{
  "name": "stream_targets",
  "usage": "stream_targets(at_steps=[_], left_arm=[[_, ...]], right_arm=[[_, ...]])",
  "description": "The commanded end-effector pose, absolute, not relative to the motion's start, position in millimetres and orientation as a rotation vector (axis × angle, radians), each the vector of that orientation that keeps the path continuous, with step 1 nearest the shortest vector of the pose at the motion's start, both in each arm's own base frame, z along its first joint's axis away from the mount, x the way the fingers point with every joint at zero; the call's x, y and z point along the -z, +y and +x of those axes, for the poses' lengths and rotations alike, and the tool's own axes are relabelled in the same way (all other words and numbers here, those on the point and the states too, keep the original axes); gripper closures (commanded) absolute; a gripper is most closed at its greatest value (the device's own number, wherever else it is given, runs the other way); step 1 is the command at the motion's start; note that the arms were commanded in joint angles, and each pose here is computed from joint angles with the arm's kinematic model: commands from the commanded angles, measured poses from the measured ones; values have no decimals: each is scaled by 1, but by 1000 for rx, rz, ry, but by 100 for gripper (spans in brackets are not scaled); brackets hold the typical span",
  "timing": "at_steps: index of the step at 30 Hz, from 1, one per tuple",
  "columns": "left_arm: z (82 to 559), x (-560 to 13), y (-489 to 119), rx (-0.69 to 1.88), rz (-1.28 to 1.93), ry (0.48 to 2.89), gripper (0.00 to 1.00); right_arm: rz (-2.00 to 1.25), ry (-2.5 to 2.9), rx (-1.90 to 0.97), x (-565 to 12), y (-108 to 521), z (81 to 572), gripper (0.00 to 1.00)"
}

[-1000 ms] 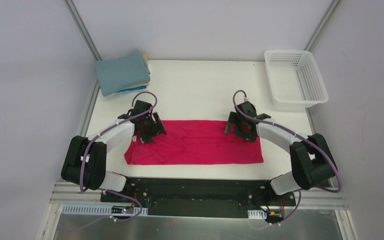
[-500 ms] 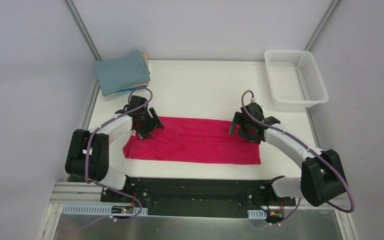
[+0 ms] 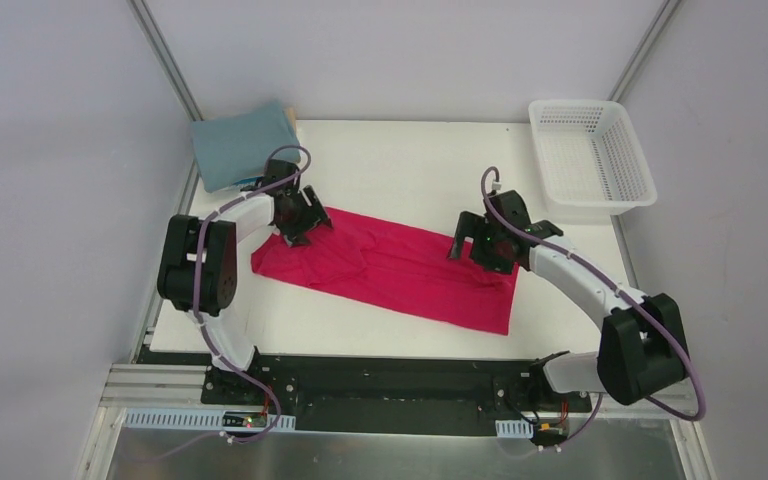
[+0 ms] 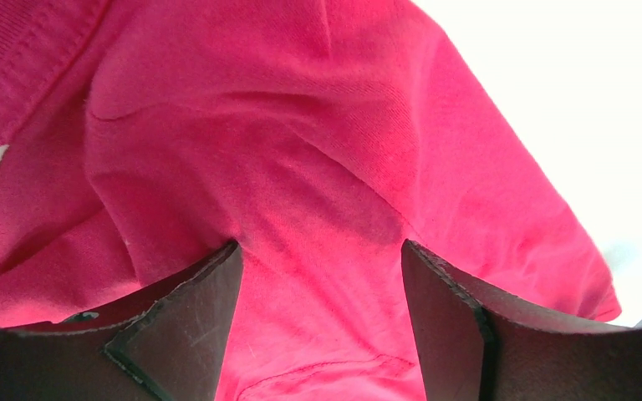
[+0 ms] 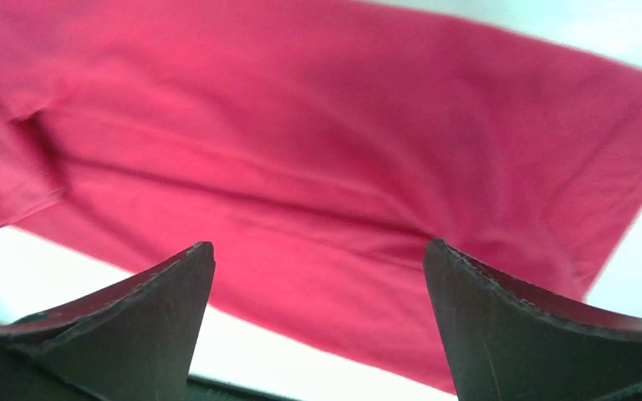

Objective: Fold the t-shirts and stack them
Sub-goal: Rotate the tshirt 90 degrees

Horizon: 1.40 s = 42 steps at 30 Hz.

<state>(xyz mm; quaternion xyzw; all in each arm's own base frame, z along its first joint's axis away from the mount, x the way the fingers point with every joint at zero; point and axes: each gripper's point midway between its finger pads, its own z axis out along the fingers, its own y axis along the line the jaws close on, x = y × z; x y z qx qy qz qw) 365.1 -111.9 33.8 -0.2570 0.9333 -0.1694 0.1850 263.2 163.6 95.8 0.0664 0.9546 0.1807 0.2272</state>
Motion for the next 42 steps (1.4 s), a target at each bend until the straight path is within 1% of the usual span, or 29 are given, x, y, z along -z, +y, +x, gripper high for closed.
stream_targets(at_steps=[1,4,6,8,11,13,15,18,21,25,27,29,33,38,42], left_arm=[[382,-4,-118,482,-688,2711,31],[401,-6,-138,543,-631,2712,31],[416,-10,-151,568,-582,2702,30],[441,-19,-168,623,-552,2671,30],[476,-24,-195,747,-548,2646,30],[502,-29,-217,838,-540,2616,30],[531,-37,-241,911,-539,2565,30],[572,-50,-282,1024,-498,2477,26],[605,-49,-307,1136,-544,2397,24],[655,-47,-315,1240,-713,2162,21],[671,-49,-316,1282,-786,2047,19],[684,-52,-315,1276,-836,1961,16],[701,-50,-301,1192,-920,1865,14],[711,-50,-287,1107,-928,1812,12],[717,-55,-274,1073,-918,1790,12]], right_arm=[[323,2631,-148,-72,117,276,0],[337,2705,-114,-49,113,261,1],[331,2759,-169,-39,120,248,1],[347,2797,-231,-34,125,233,0],[361,2858,-375,-29,140,205,1],[350,2886,-416,-25,148,186,1],[300,2926,-430,-19,157,166,1],[173,2987,-457,-11,175,138,0],[28,3022,-535,-9,197,119,1],[-226,2998,-635,-11,231,109,0],[-365,2960,-666,-14,250,110,1],[-488,2944,-668,-10,266,108,1],[-664,2926,-680,-4,291,96,1],[-702,2838,-639,-12,302,107,0],[-677,2720,-740,-43,316,117,0]])
